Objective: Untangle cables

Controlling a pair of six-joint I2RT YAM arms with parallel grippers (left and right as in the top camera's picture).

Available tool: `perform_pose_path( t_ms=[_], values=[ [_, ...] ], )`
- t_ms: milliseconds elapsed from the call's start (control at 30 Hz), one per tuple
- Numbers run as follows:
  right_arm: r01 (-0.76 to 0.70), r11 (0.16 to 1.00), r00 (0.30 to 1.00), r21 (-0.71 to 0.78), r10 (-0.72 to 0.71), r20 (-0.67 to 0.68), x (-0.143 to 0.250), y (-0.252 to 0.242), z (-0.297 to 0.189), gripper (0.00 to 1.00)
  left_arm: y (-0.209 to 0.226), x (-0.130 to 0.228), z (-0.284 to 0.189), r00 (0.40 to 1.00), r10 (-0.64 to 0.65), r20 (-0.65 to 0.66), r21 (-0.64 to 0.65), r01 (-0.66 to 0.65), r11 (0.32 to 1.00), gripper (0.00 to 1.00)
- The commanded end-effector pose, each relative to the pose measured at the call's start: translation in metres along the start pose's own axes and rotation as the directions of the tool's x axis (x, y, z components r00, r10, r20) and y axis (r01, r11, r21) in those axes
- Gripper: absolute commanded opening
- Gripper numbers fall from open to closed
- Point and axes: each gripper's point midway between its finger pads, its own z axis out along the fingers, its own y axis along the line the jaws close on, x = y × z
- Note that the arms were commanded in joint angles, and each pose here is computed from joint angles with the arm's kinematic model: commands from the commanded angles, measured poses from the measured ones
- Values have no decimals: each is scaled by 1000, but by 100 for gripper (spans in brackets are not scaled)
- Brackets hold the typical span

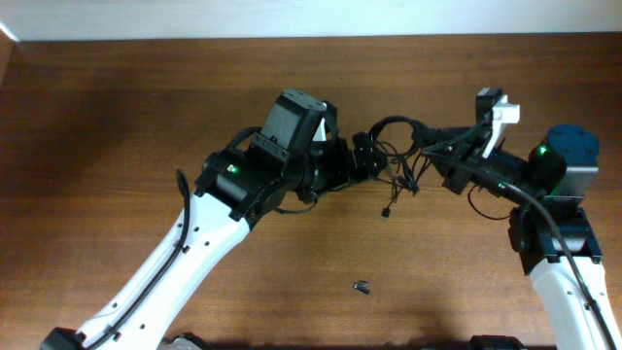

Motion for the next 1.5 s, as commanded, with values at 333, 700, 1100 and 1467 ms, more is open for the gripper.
perform_pose_path(
  t_ms=[333, 700, 1100, 1467],
  values=[
    [-78, 994, 996, -82, 81, 46, -22, 22, -4, 4, -10, -20, -7, 942, -316, 111, 48, 313, 949, 99],
    [-78, 992, 996, -97, 82, 35, -20, 24, -4, 4, -30, 4, -4, 964, -265, -21, 97, 266, 959, 99],
    [-68, 990, 997, -120, 71, 22, -17, 29, -4, 4, -26, -26, -6, 918, -374, 130, 113, 360, 926, 99],
    [-67, 987, 998, -144, 70, 10, -16, 33, -5, 4, -9, -27, 30, 906, -413, 95, 46, 410, 911, 68]
  ],
)
